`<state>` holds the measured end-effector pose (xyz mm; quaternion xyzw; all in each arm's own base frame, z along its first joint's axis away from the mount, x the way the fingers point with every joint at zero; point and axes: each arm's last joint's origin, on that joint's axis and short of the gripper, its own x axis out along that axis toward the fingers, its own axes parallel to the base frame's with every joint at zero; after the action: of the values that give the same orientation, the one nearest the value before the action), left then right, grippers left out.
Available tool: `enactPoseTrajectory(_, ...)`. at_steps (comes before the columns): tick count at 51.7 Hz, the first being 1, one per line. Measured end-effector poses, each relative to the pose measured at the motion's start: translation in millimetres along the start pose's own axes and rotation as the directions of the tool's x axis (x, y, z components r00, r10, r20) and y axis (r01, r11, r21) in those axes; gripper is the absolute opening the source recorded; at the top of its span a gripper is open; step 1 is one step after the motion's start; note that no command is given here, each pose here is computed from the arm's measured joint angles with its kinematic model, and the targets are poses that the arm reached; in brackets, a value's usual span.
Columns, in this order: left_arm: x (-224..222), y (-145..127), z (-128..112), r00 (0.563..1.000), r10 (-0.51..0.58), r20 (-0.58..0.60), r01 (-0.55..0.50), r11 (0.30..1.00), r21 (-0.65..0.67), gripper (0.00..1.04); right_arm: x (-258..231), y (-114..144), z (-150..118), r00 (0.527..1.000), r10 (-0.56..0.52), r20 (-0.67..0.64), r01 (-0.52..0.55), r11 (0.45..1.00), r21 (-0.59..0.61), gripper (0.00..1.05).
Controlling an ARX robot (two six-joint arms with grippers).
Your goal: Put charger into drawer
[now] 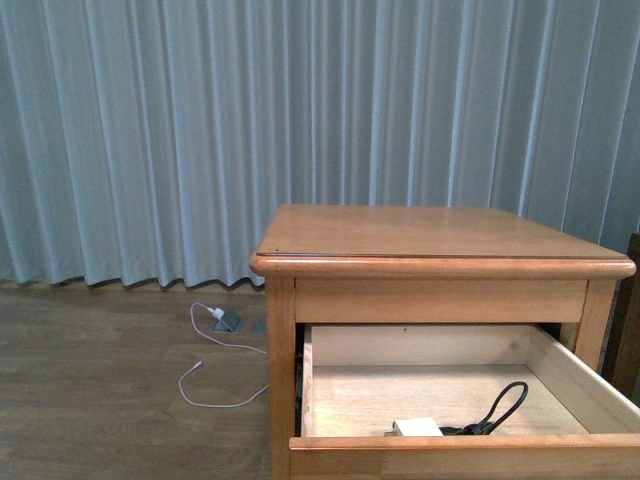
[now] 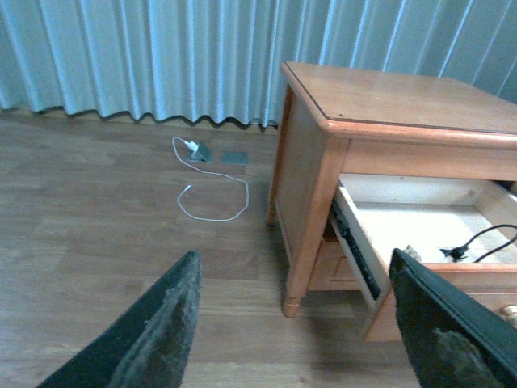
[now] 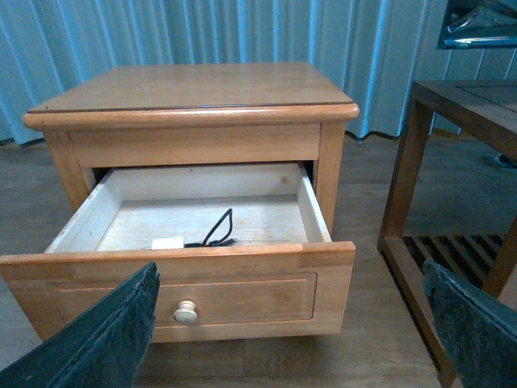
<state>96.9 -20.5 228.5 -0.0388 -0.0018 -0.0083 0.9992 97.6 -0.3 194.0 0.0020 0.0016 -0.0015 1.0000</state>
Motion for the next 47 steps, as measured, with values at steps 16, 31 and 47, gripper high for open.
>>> enactPoseTrajectory(16,0,20,-30,1.000,-0.001,-0.011,0.002,0.998,0.066,0.07,0,0,0,1.000,0.000,0.000,0.000,1.000,0.000,0.97)
enactPoseTrajectory(31,0,24,-43,1.000,0.015,-0.011,-0.015,0.997,0.070,0.04,0,0,0,1.000,0.000,0.000,0.000,1.000,0.000,0.97)
enactPoseTrajectory(47,0,24,-52,1.000,0.017,-0.012,-0.016,0.997,0.070,0.04,0,0,0,1.000,0.000,0.000,0.000,1.000,0.000,0.97)
